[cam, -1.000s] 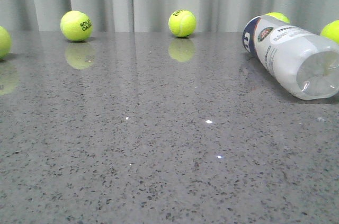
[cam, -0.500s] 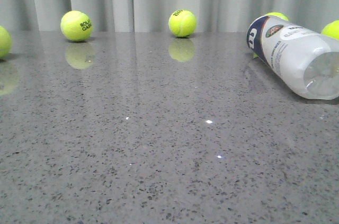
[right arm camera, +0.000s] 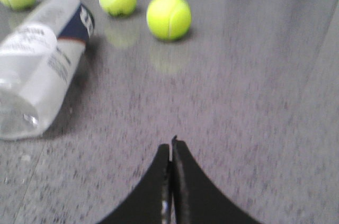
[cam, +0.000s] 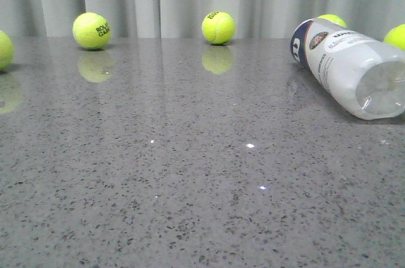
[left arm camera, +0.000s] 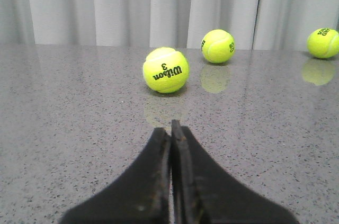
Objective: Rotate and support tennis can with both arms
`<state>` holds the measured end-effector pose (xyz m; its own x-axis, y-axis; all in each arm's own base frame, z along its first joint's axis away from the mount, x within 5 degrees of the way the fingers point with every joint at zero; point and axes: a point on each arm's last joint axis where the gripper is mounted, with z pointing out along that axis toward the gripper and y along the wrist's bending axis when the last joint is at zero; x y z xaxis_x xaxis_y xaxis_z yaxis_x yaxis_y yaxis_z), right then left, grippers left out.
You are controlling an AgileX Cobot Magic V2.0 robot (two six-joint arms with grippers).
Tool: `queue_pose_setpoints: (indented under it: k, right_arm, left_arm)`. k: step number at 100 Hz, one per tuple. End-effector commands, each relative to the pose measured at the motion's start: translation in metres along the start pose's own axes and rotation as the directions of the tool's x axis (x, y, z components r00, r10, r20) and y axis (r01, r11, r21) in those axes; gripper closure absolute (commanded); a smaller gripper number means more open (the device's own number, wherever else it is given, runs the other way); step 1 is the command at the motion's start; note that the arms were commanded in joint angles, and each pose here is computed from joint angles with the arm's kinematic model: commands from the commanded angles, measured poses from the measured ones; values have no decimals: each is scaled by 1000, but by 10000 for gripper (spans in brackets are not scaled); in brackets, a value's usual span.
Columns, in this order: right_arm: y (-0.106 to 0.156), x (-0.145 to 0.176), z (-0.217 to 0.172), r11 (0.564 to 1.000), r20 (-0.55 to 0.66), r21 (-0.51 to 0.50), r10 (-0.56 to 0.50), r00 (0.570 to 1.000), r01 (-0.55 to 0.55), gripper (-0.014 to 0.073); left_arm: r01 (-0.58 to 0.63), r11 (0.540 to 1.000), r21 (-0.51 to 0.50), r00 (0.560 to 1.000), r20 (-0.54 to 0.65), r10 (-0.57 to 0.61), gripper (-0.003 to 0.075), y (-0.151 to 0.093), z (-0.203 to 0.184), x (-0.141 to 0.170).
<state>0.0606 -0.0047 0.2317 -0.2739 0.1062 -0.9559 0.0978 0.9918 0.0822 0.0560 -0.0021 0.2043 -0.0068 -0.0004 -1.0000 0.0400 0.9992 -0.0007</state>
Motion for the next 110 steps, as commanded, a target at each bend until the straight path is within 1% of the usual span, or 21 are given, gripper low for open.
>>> queue_pose_setpoints:
  k: [1,16,21,23,28,31,32,33,35,36,40,42,44,47,50,60,68,84,100,110]
  right_arm:
    - [4,-24,5,1000,-55,-10,25,998,-26,656]
    - [7,-53,24,999,-191,-1,38,981,-39,645]
    - [8,-63,31,999,-229,3,36,973,-37,605]
    - [9,-67,34,999,-244,4,36,969,-36,575]
    - [10,-77,41,999,-277,8,36,960,-36,472]
    - [10,-83,45,999,-294,9,36,955,-35,375]
    - [11,-87,45,999,-294,9,36,955,-35,355]
    - [11,-88,48,999,-304,10,36,952,-35,312]
    - [11,-92,51,999,-314,11,36,949,-35,270]
    - [11,-93,52,999,-316,12,36,948,-34,227]
    - [12,-102,57,999,-330,13,36,943,-34,106]
    - [13,-106,60,999,-336,13,37,941,-35,71]
    - [13,-112,61,999,-341,12,40,939,-38,8]
    - [14,-116,64,999,-354,10,47,934,-46,-42]
    - [15,-121,67,998,-366,8,55,929,-56,-73]
    - [21,-140,75,995,-408,-8,92,909,-104,-29]
    - [26,-151,85,989,-459,-24,117,881,-144,-4]
    - [44,-169,110,986,-555,-95,63,829,-138,-1]
    - [71,-182,139,973,-613,-178,6,790,-146,-1]
    - [86,-182,162,964,-666,-205,-11,746,-170,-1]
  left_arm:
    - [8,1000,11,998,65,-9,739,-1,-1,6]
    - [8,1000,11,998,65,-9,739,-1,-1,6]
    - [8,1000,11,998,65,-9,739,-1,-1,6]
    - [8,1000,11,998,65,-9,739,-1,-1,6]
    - [8,1000,11,998,65,-9,739,-1,-1,6]
    - [8,1000,11,998,65,-9,738,-1,-1,6]
    - [8,1000,11,998,65,-9,738,-1,-1,6]
    - [8,1000,11,998,65,-9,738,-1,-1,6]
    - [8,1000,11,998,65,-9,739,-1,-1,6]
    - [8,1000,11,998,65,-9,738,-1,-1,6]
    - [8,1000,11,998,65,-9,739,-1,-1,6]
    - [8,1000,11,998,65,-9,739,-1,-1,6]
    - [8,1000,11,998,65,-9,739,-1,-1,6]
    - [8,1000,11,998,65,-9,739,-1,-1,6]
    - [8,1000,11,998,65,-9,738,-1,-1,6]
    - [8,1000,11,998,65,-9,738,-1,-1,6]
    - [8,1000,11,998,65,-9,739,-1,-1,6]
    - [8,1000,11,998,65,-9,739,-1,-1,6]
    - [8,1000,11,998,65,-9,739,-1,-1,6]
    - [8,1000,11,998,65,-9,739,-1,-1,6]
